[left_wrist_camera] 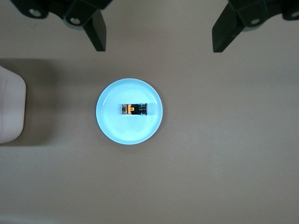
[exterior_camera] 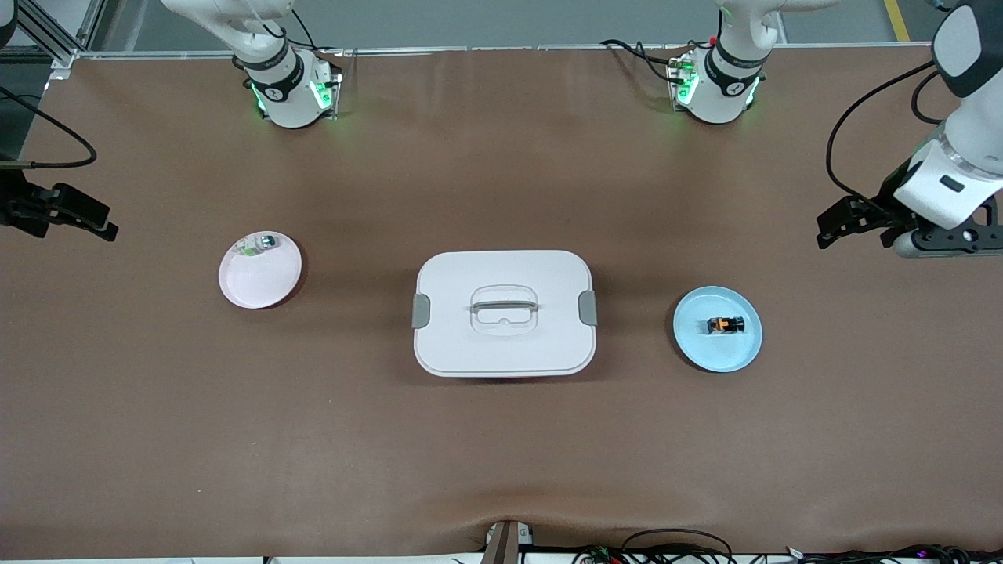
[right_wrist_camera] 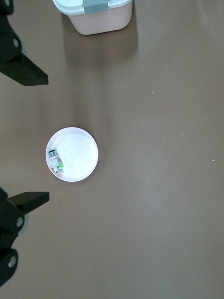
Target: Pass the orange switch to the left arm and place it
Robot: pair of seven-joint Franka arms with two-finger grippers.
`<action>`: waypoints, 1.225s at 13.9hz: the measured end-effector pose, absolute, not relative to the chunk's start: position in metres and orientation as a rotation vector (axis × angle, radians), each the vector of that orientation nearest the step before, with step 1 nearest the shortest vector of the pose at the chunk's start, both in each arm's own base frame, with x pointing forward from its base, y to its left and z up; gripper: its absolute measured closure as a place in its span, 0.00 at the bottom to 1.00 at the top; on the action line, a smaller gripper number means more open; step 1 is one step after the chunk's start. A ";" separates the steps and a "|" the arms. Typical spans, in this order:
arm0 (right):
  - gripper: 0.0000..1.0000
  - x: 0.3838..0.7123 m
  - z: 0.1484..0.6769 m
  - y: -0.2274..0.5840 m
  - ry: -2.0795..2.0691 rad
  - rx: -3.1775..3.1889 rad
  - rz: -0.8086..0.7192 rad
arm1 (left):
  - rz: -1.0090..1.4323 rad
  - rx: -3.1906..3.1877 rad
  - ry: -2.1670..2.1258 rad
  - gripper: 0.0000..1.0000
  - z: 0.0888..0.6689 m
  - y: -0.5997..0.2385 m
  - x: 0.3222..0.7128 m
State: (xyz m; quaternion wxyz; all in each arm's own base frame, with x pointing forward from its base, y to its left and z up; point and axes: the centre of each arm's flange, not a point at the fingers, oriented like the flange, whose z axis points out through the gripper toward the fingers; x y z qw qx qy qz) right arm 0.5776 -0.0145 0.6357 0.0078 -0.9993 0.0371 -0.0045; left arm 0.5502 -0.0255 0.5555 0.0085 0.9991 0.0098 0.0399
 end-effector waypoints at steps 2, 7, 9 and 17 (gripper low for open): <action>0.00 0.578 0.636 -0.015 0.117 -3.124 -0.014 | 0.124 3.122 0.034 0.00 0.575 -0.024 0.548; 0.00 0.578 0.636 -0.014 0.117 -3.124 -0.014 | 0.117 3.121 0.036 0.00 0.621 -0.022 0.540; 0.00 0.578 0.636 -0.014 0.117 -3.124 -0.014 | 0.111 3.121 0.042 0.00 0.621 -0.020 0.540; 0.00 0.578 0.636 -0.014 0.117 -3.124 -0.014 | 0.075 3.123 0.043 0.00 0.634 -0.019 0.534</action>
